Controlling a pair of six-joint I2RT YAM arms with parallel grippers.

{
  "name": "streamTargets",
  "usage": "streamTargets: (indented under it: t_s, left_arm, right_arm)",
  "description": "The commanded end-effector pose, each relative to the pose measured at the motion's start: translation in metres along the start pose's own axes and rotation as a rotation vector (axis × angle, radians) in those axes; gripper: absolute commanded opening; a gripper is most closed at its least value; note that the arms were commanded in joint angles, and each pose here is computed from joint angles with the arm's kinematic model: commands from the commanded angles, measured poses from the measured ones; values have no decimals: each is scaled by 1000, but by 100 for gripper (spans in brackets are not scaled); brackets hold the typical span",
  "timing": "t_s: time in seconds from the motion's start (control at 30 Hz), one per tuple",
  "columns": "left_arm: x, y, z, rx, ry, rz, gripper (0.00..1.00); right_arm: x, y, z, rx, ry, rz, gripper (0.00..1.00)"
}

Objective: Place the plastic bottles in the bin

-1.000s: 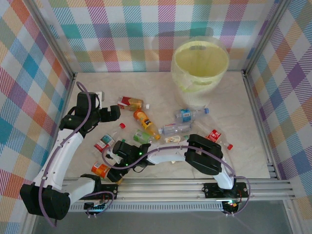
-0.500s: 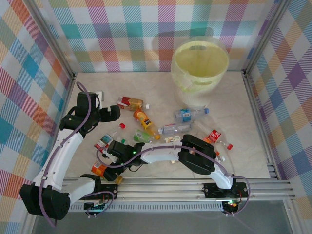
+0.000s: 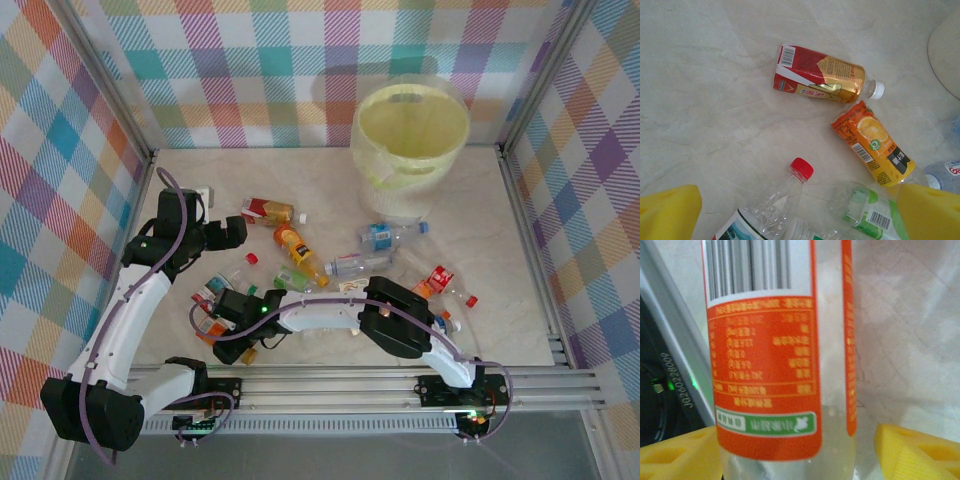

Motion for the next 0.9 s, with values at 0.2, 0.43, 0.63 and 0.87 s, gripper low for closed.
streamTargets:
  t_s: [0.2, 0.43, 0.63, 0.87]
  left_arm:
    - [0, -2, -3, 11, -9, -7, 100]
    - [-1, -1, -4, 19, -8, -14, 100]
    - [-5, 0, -6, 38, 6, -25, 100]
    - [-21, 3, -5, 37, 49, -56, 100]
  right_arm:
    - [-3, -8, -15, 120, 74, 14, 78]
    - [-6, -7, -16, 131, 108, -6, 65]
    - [-11, 4, -18, 101, 121, -44, 61]
    - [-15, 31, -21, 57, 155, -106, 61]
Point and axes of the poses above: each hand's point on the last joint's axis, 136 mm out from that joint toward the fingers, its own y axis back along the fingers, its own z axis along the line the jaws close on, x = y × z, the point moved 4 cm from there along y, back along the fingers, and after that the axes turned 13 degrees about -y, right-handed, at the moved point
